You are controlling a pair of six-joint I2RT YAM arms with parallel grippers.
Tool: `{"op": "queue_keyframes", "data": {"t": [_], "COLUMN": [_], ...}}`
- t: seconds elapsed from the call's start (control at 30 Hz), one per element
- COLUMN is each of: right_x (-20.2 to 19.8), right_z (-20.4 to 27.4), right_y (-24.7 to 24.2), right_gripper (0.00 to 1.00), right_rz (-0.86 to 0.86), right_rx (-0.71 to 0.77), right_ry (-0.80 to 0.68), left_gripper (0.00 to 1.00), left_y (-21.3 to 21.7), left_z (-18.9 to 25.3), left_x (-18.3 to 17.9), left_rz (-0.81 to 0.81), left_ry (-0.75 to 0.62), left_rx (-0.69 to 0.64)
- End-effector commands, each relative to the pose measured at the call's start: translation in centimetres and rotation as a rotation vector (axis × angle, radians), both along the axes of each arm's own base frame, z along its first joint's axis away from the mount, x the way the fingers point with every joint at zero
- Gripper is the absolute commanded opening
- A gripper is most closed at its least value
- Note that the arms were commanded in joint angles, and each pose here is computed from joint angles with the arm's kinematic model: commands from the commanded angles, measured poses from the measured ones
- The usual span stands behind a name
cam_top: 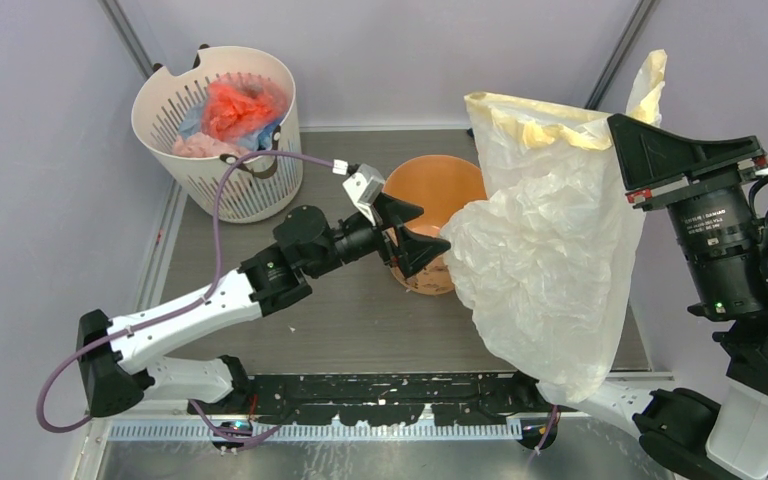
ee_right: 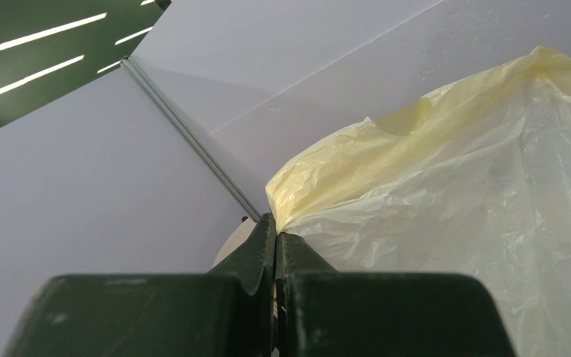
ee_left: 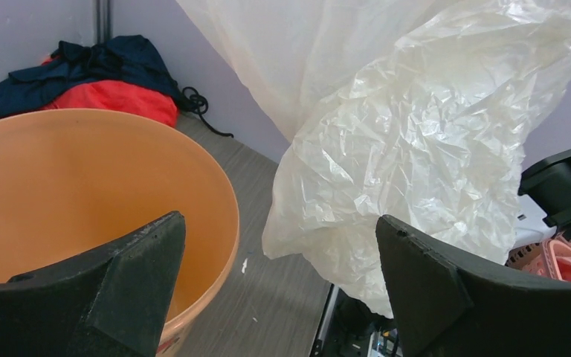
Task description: Put the trash bags into the trash bin
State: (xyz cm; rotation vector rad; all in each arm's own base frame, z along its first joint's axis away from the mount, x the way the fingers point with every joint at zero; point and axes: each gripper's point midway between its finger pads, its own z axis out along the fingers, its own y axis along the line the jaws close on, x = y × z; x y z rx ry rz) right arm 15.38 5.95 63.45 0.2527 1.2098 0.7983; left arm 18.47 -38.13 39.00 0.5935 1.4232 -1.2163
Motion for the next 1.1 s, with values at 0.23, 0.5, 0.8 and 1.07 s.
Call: {"op": "queue_keyframes", "data": {"t": [0.23, 0.5, 0.8, 1.07], "right_x": [-0.2, -1.3, -1.5, -1.2], "right_z": [-0.5, 0.0, 0.1, 0.0], "right_y": [1.2, 0.9, 0.7, -0.3], "right_gripper": [0.01, 0.01, 0.01, 0.01], "right_rz": [0.065, 0.095, 0.097, 0.043], "right_rx": [0.009, 0.024, 0.032, 0.032], "right_ry": [0.010, -0.004, -0.006, -0.002], "left_gripper": [1.00, 1.00, 0.52, 0.16], "left_y": [-1.3, -3.0, -4.9, -3.8], "left_z": [4.0, 4.5, 4.0, 4.1], "left_x": [-1.5, -3.6, -4.5, -5.6], "left_rz": [-0.141, -0.322, -0.437, -0.460], "left_ry": [-0.097, -0.132, -0.080, -0.038], "left_rx": [-0.087, -0.147, -0.152, -0.145]}}
